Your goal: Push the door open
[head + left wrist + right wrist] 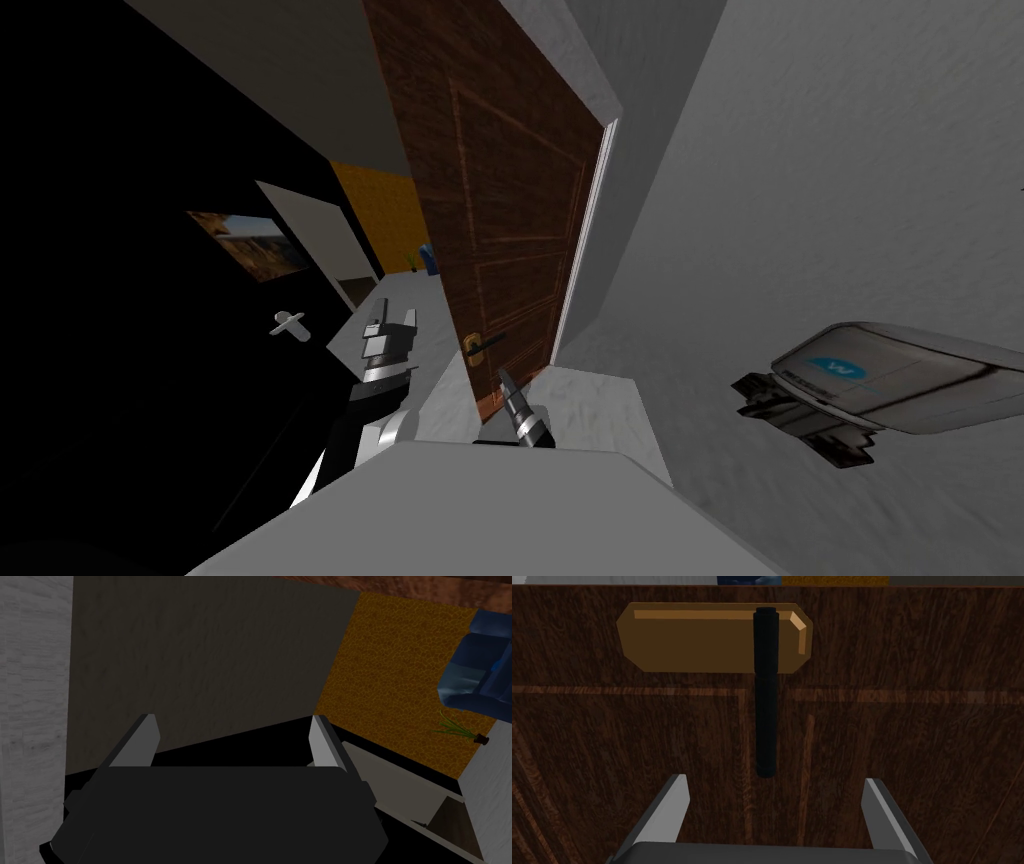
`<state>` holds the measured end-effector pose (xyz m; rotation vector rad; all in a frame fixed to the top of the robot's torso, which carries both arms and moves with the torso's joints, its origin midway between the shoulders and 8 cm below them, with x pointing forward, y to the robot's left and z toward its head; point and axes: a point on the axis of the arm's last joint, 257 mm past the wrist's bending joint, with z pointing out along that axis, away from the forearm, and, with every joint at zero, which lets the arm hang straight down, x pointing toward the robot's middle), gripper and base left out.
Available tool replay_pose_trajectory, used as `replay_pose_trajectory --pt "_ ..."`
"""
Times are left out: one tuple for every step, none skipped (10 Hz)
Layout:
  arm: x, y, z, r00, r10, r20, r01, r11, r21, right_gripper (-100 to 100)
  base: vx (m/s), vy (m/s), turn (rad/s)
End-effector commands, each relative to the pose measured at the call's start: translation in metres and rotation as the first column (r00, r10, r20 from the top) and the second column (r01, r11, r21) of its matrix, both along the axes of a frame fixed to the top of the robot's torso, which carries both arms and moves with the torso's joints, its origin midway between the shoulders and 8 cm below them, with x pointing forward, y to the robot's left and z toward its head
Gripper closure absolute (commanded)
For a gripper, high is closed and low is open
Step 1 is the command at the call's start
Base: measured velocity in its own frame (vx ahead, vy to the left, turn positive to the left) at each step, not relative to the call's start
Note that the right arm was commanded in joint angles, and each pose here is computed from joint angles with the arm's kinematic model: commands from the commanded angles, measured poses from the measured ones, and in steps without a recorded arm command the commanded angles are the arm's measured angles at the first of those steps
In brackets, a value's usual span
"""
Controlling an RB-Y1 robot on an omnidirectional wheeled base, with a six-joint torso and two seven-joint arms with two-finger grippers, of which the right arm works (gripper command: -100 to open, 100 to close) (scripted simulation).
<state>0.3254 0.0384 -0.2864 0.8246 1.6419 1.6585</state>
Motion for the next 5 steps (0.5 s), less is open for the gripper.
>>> replay_pose_trajectory --pt "-0.006 0.008 -0.006 0.9996 0.020 -0.019 -0.020 1.000 0.000 -100 0.220 -0.069 0.038" --pt "-0.004 0.005 -0.004 0.9999 0.013 -0.010 -0.013 1.000 0.000 -100 0.097 -0.028 0.011" --pt "-0.001 0.006 -0.005 0.9999 0.010 -0.013 -0.010 1.000 0.001 -100 0.103 0.063 0.040" --pt "0.001 0.006 -0.005 0.9999 0.009 -0.013 -0.009 1.000 0.001 -100 0.120 0.097 0.022" --pt "0.004 0.007 -0.006 0.9999 0.006 -0.014 -0.006 1.000 0.001 -100 0.152 0.132 0.023"
